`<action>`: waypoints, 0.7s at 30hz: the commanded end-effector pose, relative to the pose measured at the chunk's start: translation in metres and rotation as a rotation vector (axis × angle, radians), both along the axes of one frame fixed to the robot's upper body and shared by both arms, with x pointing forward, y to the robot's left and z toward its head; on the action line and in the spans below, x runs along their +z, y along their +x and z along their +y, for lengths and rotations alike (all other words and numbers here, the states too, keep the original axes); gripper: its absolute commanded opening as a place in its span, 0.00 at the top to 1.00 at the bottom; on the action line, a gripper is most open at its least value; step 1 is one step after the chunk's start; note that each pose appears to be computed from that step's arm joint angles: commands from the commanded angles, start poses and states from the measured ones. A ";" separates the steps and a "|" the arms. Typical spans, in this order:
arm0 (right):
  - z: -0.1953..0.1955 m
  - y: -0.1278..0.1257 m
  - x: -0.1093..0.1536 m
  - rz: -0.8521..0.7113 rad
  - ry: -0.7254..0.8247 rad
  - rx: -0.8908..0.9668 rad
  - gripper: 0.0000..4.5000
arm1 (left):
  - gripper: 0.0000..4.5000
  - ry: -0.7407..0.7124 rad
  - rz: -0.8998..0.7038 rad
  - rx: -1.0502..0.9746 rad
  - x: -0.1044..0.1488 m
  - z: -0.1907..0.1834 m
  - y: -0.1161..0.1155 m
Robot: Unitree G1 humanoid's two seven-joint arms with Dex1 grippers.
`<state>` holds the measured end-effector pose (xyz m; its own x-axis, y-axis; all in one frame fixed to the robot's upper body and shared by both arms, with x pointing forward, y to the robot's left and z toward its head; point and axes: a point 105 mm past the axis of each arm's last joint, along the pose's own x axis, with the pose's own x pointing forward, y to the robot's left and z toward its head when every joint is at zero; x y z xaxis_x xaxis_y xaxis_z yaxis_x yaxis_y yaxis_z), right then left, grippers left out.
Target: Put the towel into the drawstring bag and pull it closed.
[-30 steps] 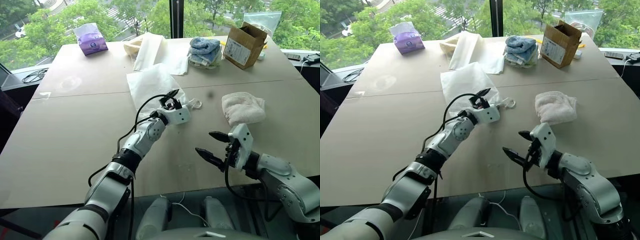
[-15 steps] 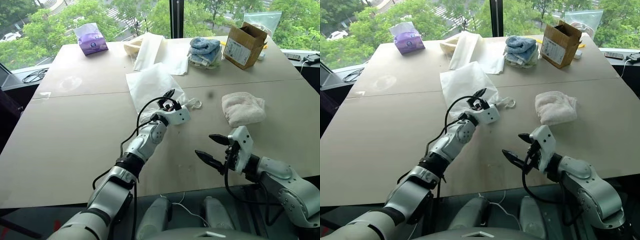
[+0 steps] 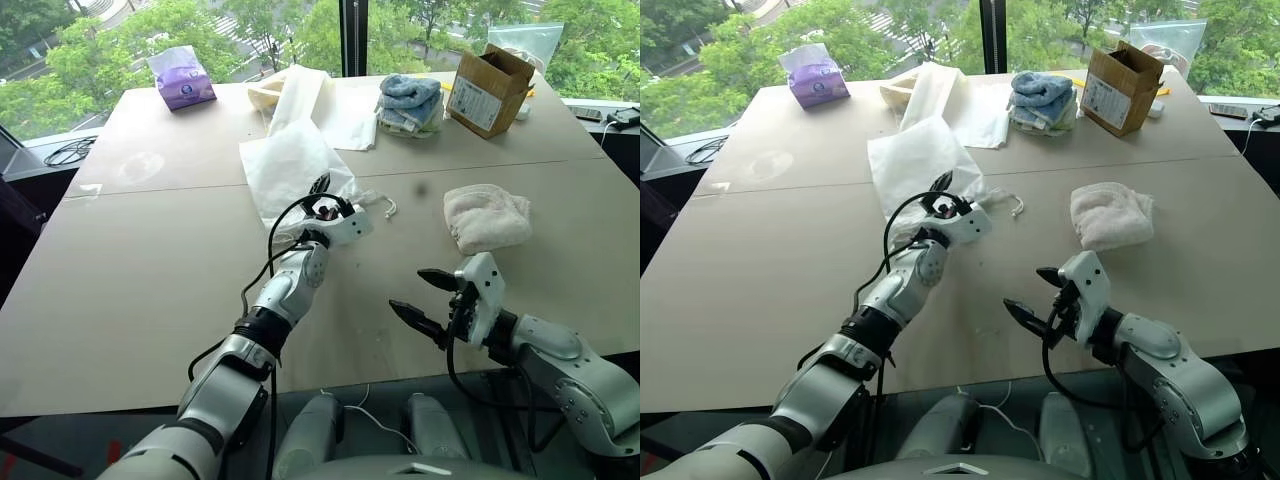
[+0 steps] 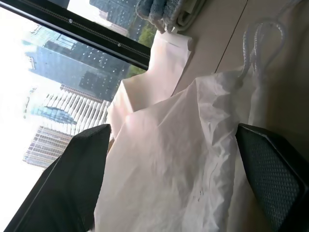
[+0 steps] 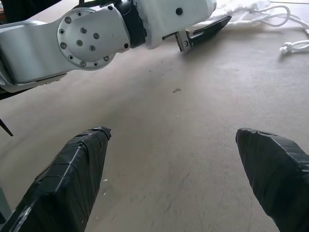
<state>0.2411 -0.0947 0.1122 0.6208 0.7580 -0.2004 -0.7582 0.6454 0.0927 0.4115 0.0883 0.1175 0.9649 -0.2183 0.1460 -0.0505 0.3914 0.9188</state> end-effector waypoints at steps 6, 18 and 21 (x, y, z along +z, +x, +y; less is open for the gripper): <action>0.004 -0.001 0.012 -0.054 0.019 0.016 0.00 | 0.07 -0.086 0.021 0.145 0.003 0.027 0.001; 0.002 0.001 0.012 -0.059 0.014 0.000 0.00 | 0.07 -0.249 0.265 0.160 -0.020 0.045 0.016; 0.002 0.002 0.012 -0.061 0.013 -0.001 0.00 | 0.07 -0.253 0.308 0.171 -0.024 0.051 0.019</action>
<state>0.2428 -0.0954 0.1129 0.6315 0.7496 -0.1981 -0.7516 0.6546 0.0809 0.4281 0.1127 0.1112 0.9920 -0.1205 -0.0364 0.1036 0.6175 0.7798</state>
